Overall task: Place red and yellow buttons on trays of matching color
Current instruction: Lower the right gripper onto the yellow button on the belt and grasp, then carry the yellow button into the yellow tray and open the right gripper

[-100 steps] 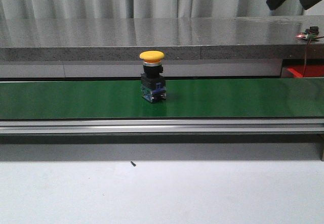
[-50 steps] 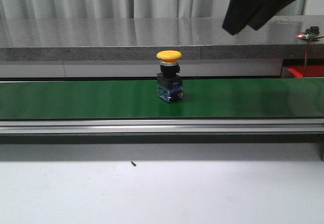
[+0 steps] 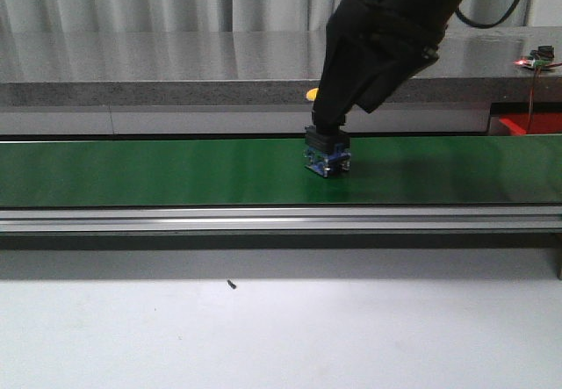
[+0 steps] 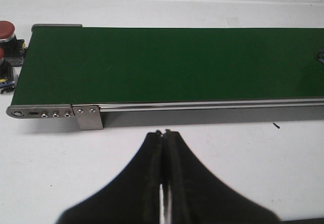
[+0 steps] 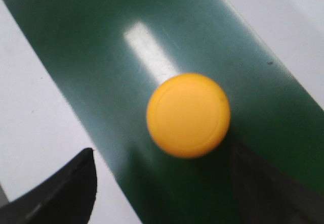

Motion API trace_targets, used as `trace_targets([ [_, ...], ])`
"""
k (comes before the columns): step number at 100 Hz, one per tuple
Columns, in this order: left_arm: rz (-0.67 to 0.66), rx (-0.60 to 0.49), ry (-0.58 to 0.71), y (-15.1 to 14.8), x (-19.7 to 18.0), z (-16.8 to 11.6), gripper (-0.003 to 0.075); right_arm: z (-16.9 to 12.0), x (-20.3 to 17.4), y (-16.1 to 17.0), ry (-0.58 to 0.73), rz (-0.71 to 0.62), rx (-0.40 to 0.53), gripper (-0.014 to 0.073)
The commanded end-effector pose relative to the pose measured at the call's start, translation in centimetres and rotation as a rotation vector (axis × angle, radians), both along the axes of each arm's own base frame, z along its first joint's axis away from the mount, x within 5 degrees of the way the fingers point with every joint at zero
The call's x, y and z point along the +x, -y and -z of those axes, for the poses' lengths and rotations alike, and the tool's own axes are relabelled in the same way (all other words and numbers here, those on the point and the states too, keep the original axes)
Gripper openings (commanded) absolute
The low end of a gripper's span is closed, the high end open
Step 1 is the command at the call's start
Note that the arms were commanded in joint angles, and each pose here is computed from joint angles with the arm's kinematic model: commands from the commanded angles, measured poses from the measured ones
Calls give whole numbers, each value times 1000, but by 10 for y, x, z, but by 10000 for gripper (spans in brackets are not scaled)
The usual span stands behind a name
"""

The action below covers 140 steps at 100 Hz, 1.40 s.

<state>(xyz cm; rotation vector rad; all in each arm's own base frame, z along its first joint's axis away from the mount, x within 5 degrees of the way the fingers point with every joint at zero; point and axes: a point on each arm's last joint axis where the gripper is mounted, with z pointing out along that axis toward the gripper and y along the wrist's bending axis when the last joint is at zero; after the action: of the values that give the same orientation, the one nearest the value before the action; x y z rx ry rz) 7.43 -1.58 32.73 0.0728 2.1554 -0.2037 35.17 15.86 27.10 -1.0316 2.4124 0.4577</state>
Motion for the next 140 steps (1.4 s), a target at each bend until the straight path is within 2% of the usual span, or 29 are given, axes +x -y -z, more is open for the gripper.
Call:
trace_targets([
  [1,-4,-25,81,1,3,-12,-20,-20,4,-2,103,38,63,540],
  [11,-4,-25,81,1,3,-12,-20,-18,9,-2,123,53,66,518],
  [20,-4,-25,81,1,3,-12,-20,-16,11,-2,131,61,67,427],
  [38,-4,-25,79,1,3,-12,-20,-16,11,-2,128,60,66,75],
  [47,-4,-25,79,1,3,-12,-20,-19,9,-2,134,59,69,-8],
  [63,-4,-25,79,1,3,-12,-20,-34,1,7,151,105,95,-10],
  [84,-4,-25,79,1,3,-12,-20,-37,-17,43,180,223,101,-10],
  [119,-3,-24,77,1,3,-12,-20,-40,-48,140,216,562,100,-10],
  [140,-2,-24,74,1,3,-12,-20,-48,-56,198,276,830,126,-10],
])
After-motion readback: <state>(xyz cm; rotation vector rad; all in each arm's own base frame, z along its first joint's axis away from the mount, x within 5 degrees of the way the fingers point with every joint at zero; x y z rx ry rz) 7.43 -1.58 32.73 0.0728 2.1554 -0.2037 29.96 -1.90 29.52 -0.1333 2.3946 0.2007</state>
